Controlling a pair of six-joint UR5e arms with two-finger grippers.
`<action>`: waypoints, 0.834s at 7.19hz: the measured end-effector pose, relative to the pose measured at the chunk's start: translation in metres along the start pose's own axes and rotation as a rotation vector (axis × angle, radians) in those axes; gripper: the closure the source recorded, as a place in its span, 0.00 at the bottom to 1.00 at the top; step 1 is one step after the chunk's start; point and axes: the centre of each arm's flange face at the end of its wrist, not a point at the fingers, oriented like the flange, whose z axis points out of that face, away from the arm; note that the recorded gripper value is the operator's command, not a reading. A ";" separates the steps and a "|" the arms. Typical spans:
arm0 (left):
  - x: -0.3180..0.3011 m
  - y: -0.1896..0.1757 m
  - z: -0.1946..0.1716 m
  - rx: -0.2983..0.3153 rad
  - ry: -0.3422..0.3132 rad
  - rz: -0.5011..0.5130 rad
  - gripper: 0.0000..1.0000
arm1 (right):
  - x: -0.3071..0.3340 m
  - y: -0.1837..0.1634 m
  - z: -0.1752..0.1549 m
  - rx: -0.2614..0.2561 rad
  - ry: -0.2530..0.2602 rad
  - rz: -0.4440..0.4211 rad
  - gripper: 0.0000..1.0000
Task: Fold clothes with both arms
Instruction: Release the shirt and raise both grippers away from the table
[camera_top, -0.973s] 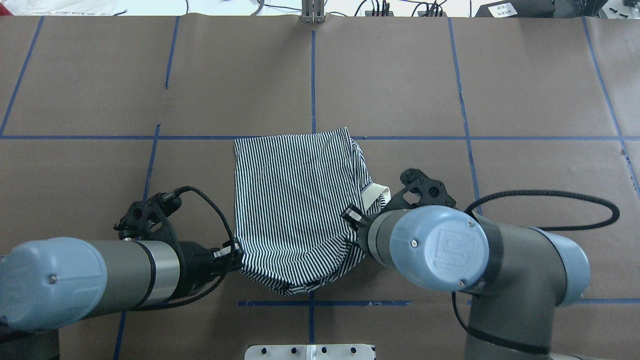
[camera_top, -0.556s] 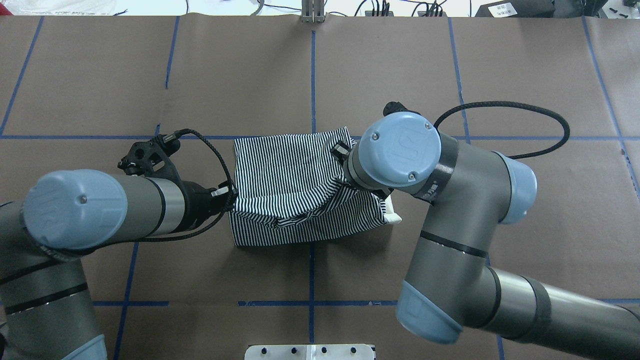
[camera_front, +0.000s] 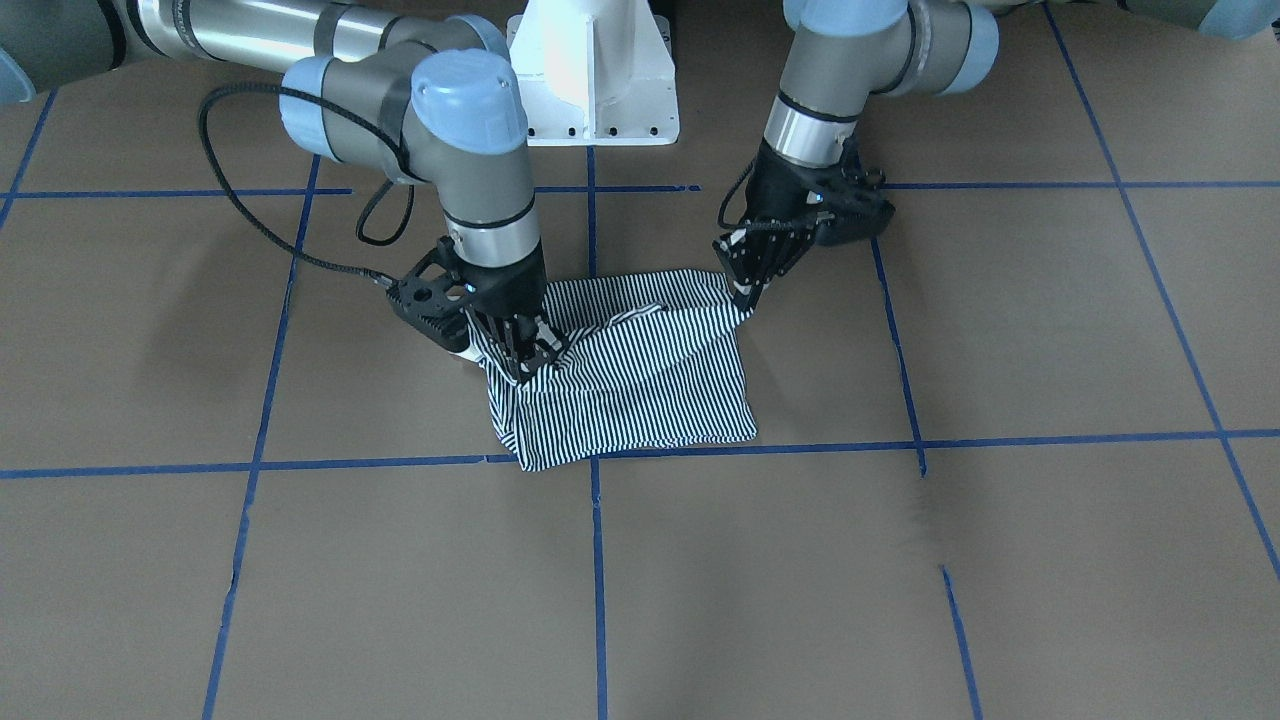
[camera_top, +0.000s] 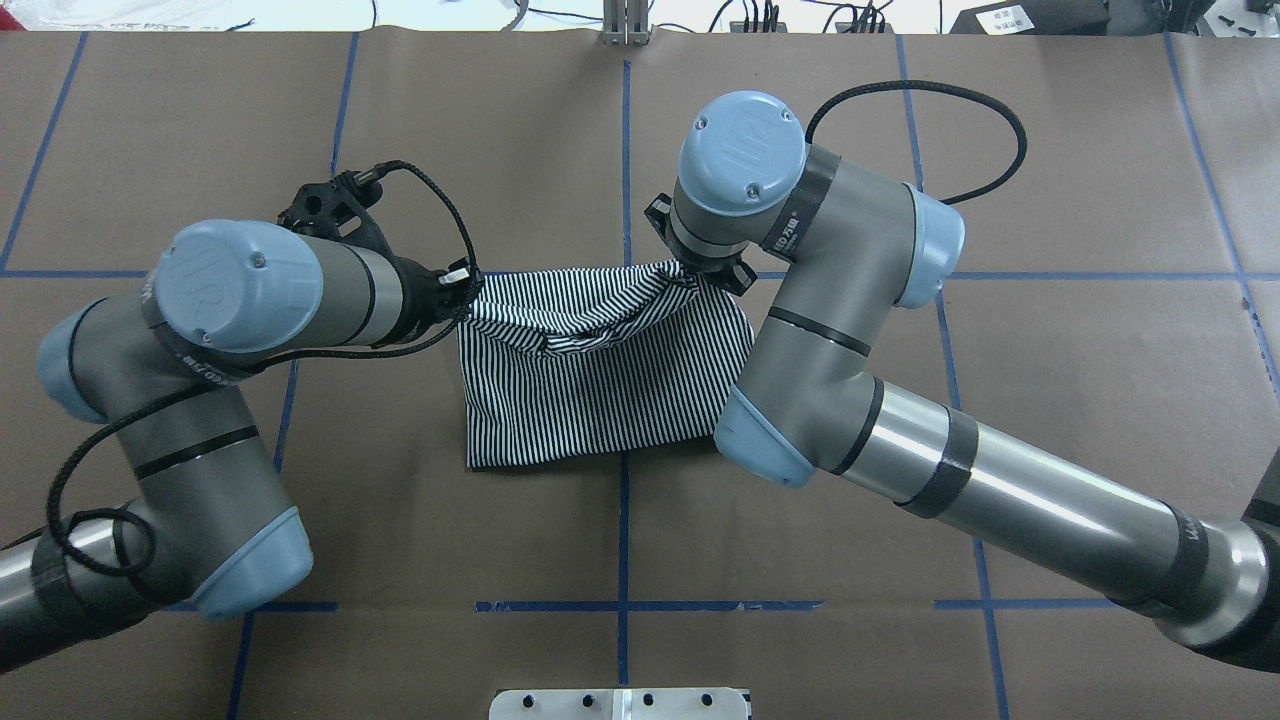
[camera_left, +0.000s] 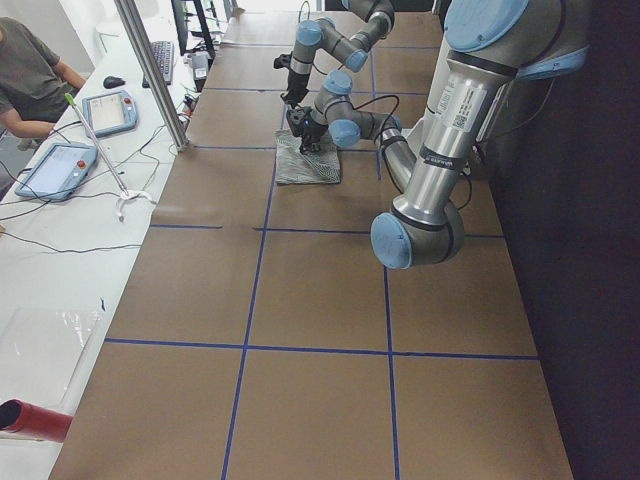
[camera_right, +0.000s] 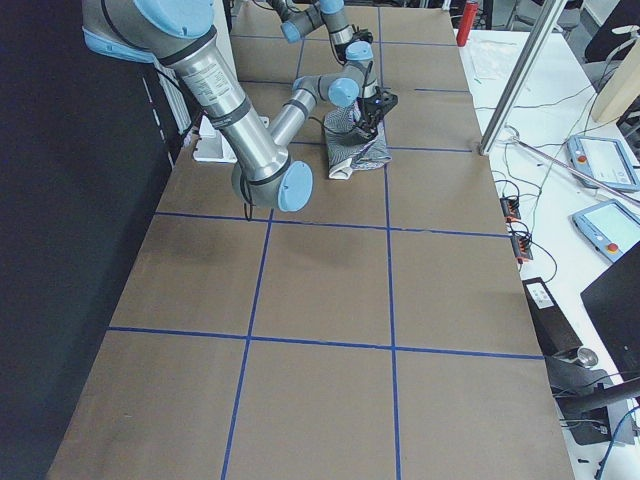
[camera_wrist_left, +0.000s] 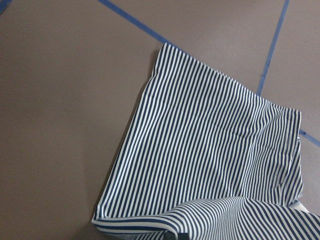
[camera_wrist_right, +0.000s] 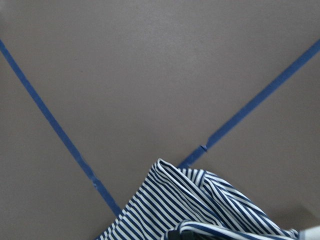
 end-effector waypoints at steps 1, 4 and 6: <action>-0.005 -0.033 0.049 0.038 -0.015 0.045 0.52 | -0.023 -0.025 0.033 0.000 -0.006 -0.027 0.00; -0.016 -0.118 0.074 0.104 0.001 0.125 0.53 | -0.056 -0.135 0.035 -0.057 -0.056 -0.128 0.00; -0.030 -0.118 0.049 0.070 0.035 0.149 0.54 | -0.018 -0.170 0.034 -0.072 -0.057 -0.176 0.00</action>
